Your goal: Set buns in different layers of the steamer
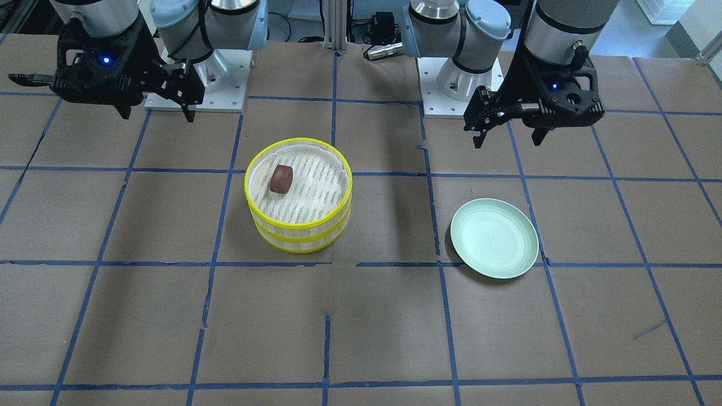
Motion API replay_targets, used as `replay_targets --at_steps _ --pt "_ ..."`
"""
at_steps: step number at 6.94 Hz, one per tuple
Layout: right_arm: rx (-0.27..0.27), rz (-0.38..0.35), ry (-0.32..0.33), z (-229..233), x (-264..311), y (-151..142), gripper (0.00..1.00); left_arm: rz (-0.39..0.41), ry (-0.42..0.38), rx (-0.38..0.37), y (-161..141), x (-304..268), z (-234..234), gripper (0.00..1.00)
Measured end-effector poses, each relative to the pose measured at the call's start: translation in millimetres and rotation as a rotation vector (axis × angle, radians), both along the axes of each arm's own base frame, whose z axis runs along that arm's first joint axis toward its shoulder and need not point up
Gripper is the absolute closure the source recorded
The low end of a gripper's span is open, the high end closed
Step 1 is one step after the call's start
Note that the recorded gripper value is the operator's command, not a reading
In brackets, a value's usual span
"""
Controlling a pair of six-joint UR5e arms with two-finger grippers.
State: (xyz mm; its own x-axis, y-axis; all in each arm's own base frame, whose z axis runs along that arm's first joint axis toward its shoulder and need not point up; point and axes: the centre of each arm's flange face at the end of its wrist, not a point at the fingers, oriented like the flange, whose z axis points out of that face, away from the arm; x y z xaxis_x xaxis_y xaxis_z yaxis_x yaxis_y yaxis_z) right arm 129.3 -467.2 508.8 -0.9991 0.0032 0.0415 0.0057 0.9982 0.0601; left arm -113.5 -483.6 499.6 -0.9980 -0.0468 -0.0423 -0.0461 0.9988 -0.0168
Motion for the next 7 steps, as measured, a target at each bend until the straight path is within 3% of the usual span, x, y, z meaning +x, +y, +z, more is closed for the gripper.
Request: replay_targets --at_steps 3,7 --pt "0.002 -0.002 0.0 -1.0 0.0 0.1 0.0 0.011 0.037 0.061 2.6 -5.4 0.0 0.0" --pt "0.005 0.005 0.001 -1.6 -0.1 0.3 0.0 0.01 0.046 0.073 2.6 -8.4 -3.1 0.0"
